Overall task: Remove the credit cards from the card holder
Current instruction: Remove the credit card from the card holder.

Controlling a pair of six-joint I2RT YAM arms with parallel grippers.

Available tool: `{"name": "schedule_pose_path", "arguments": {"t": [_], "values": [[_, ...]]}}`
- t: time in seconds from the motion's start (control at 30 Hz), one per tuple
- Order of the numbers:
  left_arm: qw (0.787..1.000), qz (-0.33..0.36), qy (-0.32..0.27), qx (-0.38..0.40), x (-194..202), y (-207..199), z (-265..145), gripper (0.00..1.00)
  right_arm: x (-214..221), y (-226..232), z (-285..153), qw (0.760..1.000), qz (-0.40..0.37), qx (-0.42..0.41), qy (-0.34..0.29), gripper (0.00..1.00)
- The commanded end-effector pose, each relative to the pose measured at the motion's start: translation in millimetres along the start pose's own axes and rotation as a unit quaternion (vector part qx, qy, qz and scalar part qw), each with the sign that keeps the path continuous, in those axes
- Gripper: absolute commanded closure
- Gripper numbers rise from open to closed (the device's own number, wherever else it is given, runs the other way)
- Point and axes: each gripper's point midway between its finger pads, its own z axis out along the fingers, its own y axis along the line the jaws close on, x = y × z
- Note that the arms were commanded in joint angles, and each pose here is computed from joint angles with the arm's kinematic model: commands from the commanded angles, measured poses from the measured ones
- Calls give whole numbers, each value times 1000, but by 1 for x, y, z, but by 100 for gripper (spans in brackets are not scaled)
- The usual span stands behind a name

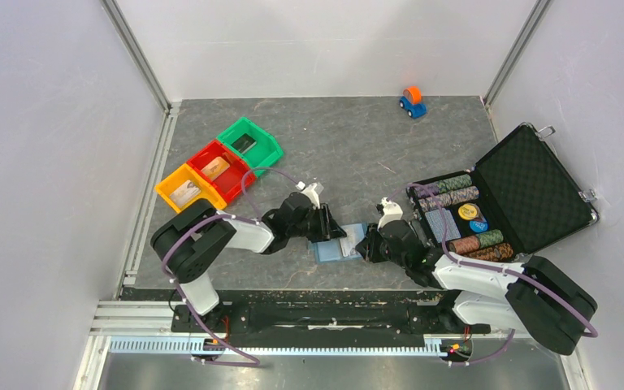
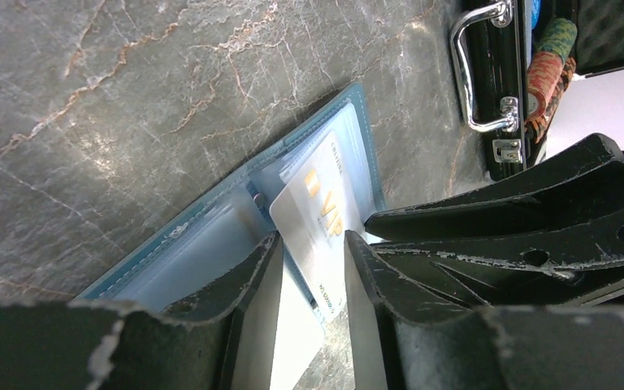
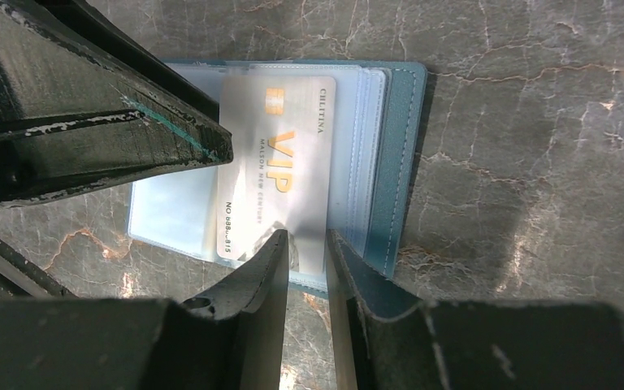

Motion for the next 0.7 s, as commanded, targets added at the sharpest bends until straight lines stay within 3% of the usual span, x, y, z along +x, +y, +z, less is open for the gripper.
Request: {"name": "schedule_pose_path", "arguments": {"t": [0.0,0.23,0.43,0.67], "values": [[999,-26,2,19,8,-3,2,64,21,-12,-2,999,0,15,35,74],[999,-43,2,33,11,-7,-2,97,21,-13,-3,999,4,17,31,74],[997,-67,-5,33,10,-8,-9,98,21,-15,-4,999,5,19,29,74],[997,-70,-12,-18,9,5,-20,98,16,-16,-5,1000,4,16,20,74]]}}
